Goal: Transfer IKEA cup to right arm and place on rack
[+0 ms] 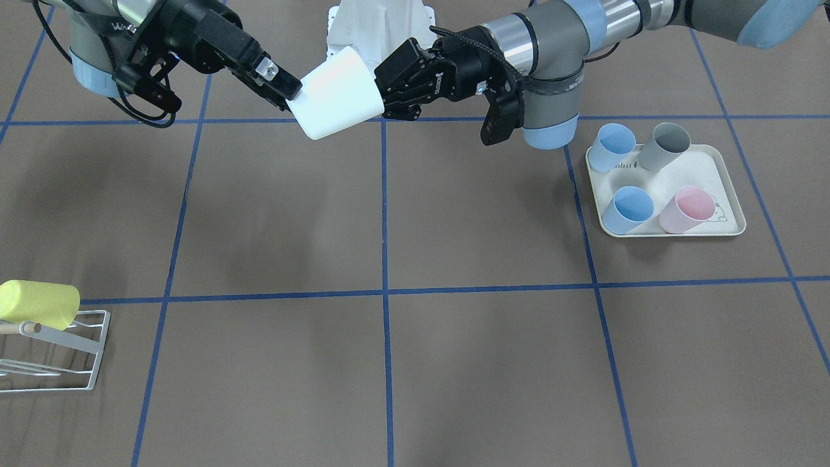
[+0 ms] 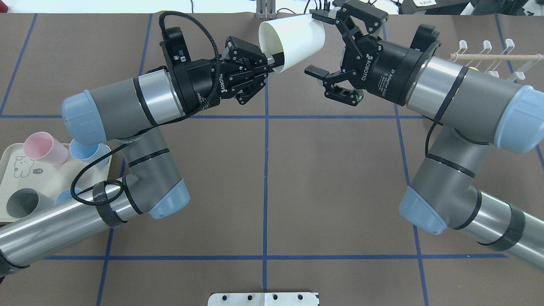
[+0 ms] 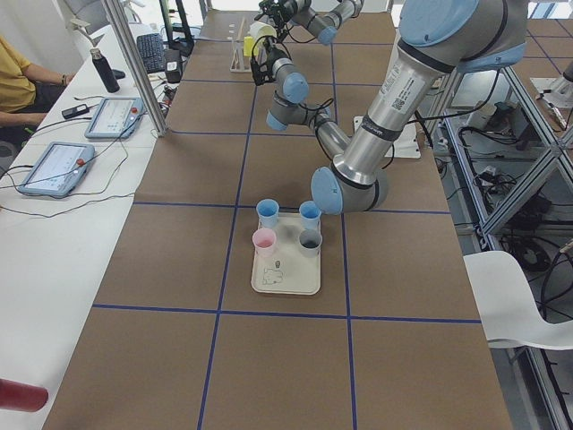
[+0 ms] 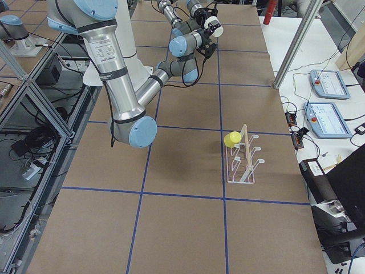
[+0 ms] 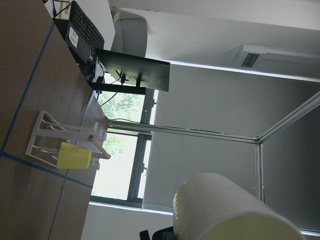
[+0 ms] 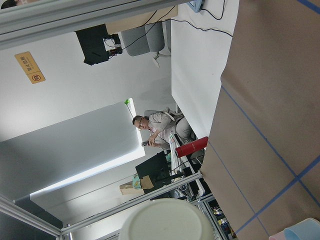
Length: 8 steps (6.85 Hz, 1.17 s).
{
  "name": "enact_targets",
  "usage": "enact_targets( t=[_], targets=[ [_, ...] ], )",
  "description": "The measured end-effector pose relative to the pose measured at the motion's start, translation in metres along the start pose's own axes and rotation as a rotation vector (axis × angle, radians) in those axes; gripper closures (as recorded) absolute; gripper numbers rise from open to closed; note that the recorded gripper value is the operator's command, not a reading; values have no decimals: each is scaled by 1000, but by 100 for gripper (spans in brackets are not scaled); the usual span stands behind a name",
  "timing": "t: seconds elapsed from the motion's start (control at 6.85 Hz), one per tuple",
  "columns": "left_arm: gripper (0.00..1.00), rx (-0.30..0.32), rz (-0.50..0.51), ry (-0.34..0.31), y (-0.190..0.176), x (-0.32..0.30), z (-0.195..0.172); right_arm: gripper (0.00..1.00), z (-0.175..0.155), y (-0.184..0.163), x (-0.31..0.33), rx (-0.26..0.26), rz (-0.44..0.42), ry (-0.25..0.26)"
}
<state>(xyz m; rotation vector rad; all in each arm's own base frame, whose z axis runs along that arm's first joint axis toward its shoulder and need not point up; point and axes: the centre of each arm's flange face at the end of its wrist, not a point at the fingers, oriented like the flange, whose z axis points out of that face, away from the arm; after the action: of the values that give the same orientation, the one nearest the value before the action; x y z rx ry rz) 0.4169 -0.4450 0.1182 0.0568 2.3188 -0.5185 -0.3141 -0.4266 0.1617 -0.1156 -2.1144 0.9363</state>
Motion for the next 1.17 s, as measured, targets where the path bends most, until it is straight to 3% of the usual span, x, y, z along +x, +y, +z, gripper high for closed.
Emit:
enact_targets(
  t=[0.29, 0.44, 0.73, 0.88, 1.02, 1.17],
  targets=[
    [100, -5, 0, 1, 4, 0, 3, 6, 2, 2, -2, 0, 1, -6],
    [100, -7, 2, 1, 5, 0, 3, 25, 3, 3, -2, 1, 1, -7],
    [100, -9, 4, 1, 6, 0, 4, 85, 4, 2, -1, 3, 1, -9],
    [73, -10, 4, 3, 6, 0, 4, 100, 4, 1, 0, 6, 1, -9],
    [36, -12, 5, 6, 7, 2, 5, 100, 5, -1, 1, 12, 0, -10],
    [34, -13, 6, 8, 7, 3, 5, 100, 5, 0, 2, 10, 2, -6]
  ],
)
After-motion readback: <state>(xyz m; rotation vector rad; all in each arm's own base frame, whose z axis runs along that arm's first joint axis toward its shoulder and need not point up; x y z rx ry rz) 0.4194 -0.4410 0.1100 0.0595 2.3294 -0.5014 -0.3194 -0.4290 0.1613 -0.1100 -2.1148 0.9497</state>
